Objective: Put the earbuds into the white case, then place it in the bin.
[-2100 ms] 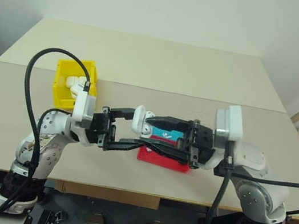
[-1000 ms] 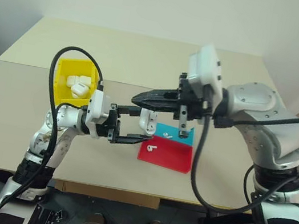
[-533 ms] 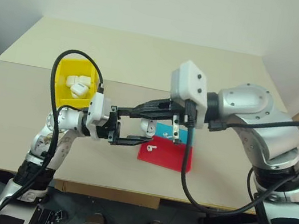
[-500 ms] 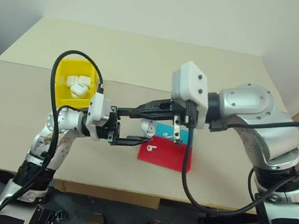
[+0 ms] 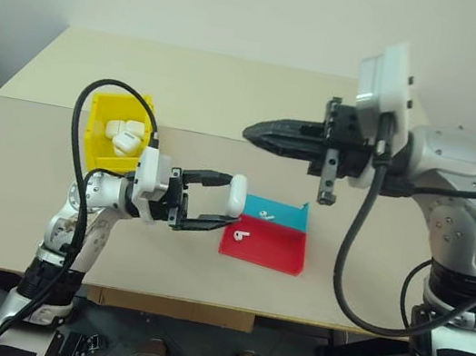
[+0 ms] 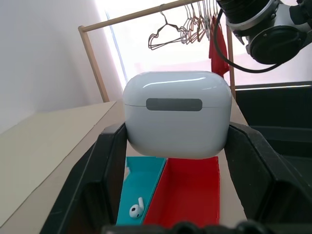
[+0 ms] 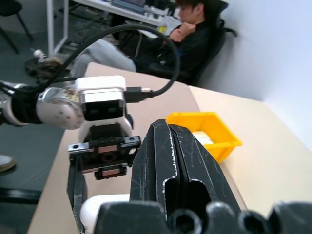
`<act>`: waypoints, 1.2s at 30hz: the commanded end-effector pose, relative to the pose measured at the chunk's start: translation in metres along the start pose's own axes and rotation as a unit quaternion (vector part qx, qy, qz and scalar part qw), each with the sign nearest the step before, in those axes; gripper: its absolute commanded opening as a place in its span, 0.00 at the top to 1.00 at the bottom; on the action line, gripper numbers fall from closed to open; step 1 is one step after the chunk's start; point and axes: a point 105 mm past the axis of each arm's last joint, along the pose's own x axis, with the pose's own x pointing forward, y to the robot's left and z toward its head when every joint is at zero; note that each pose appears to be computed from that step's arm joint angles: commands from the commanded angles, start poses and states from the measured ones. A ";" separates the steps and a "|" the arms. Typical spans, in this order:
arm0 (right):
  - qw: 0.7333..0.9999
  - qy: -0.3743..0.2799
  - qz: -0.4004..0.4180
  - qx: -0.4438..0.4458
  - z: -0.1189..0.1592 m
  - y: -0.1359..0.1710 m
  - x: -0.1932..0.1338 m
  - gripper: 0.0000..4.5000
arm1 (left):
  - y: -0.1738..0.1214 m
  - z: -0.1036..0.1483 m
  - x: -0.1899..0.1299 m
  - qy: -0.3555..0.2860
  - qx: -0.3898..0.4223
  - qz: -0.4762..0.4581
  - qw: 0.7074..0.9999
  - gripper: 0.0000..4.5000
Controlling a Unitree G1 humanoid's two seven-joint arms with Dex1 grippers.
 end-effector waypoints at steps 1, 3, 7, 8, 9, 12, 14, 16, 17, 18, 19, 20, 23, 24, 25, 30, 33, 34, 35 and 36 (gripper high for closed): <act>0.998 -0.016 -0.062 -0.002 0.005 -0.005 -0.014 0.99 | 0.012 0.013 -0.014 0.078 0.024 0.016 0.997 0.39; 0.995 -0.009 -0.095 0.019 -0.006 -0.005 -0.022 0.99 | 0.032 0.022 -0.022 0.073 0.031 0.110 0.991 0.39; 0.987 0.021 -0.143 0.069 -0.032 -0.001 -0.035 0.99 | 0.062 0.027 -0.051 0.136 0.042 0.271 0.952 0.39; 0.985 0.026 -0.153 0.080 -0.037 0.000 -0.037 0.99 | 0.067 0.028 -0.059 0.152 0.044 0.299 0.941 0.39; 0.983 0.031 -0.161 0.088 -0.040 0.001 -0.038 0.99 | 0.070 0.029 -0.066 0.163 0.049 0.322 0.931 0.39; 0.978 0.037 -0.173 0.108 -0.047 0.002 -0.040 0.99 | 0.093 0.027 -0.088 0.199 0.070 0.422 0.882 0.39; 0.976 0.042 -0.176 0.121 -0.053 0.002 -0.041 0.99 | 0.117 0.023 -0.113 0.231 0.081 0.515 0.822 0.39; 0.975 0.049 -0.176 0.125 -0.058 0.002 -0.042 0.99 | 0.133 0.024 -0.131 0.225 0.080 0.585 0.775 0.39; 0.974 0.055 -0.177 0.127 -0.061 0.001 -0.042 0.99 | 0.137 0.023 -0.135 0.218 0.070 0.598 0.769 0.39; 0.973 0.063 -0.180 0.126 -0.065 0.000 -0.043 0.99 | 0.141 0.022 -0.139 0.211 0.070 0.613 0.758 0.39; 0.972 0.073 -0.185 0.124 -0.070 -0.002 -0.044 0.99 | 0.147 0.019 -0.147 0.207 0.055 0.638 0.740 0.39; 0.971 0.080 -0.188 0.124 -0.073 -0.003 -0.045 0.99 | 0.152 0.013 -0.154 0.209 0.037 0.659 0.722 0.39; 0.970 0.091 -0.191 0.123 -0.077 -0.003 -0.046 0.99 | 0.162 -0.009 -0.166 0.239 0.024 0.671 0.701 0.39; 0.969 0.092 -0.191 0.124 -0.078 -0.002 -0.046 0.99 | 0.163 -0.016 -0.165 0.247 0.022 0.664 0.705 0.39; 0.969 0.093 -0.191 0.124 -0.078 -0.002 -0.046 0.99 | 0.165 -0.023 -0.164 0.253 0.020 0.660 0.708 0.39; 0.966 0.111 -0.201 0.121 -0.085 -0.001 -0.049 0.99 | 0.173 -0.050 -0.154 0.261 -0.020 0.645 0.718 0.39; 0.965 0.115 -0.204 0.116 -0.085 0.000 -0.051 1.00 | 0.176 -0.055 -0.148 0.256 -0.025 0.634 0.729 0.31; 0.965 0.115 -0.207 0.115 -0.085 0.001 -0.052 1.00 | 0.177 -0.056 -0.146 0.253 -0.029 0.630 0.734 0.23; 0.964 0.117 -0.210 0.115 -0.086 0.001 -0.053 1.00 | 0.178 -0.055 -0.144 0.247 -0.032 0.628 0.737 0.17; 0.963 0.119 -0.212 0.115 -0.087 0.001 -0.054 1.00 | 0.178 -0.055 -0.142 0.246 -0.030 0.626 0.739 0.11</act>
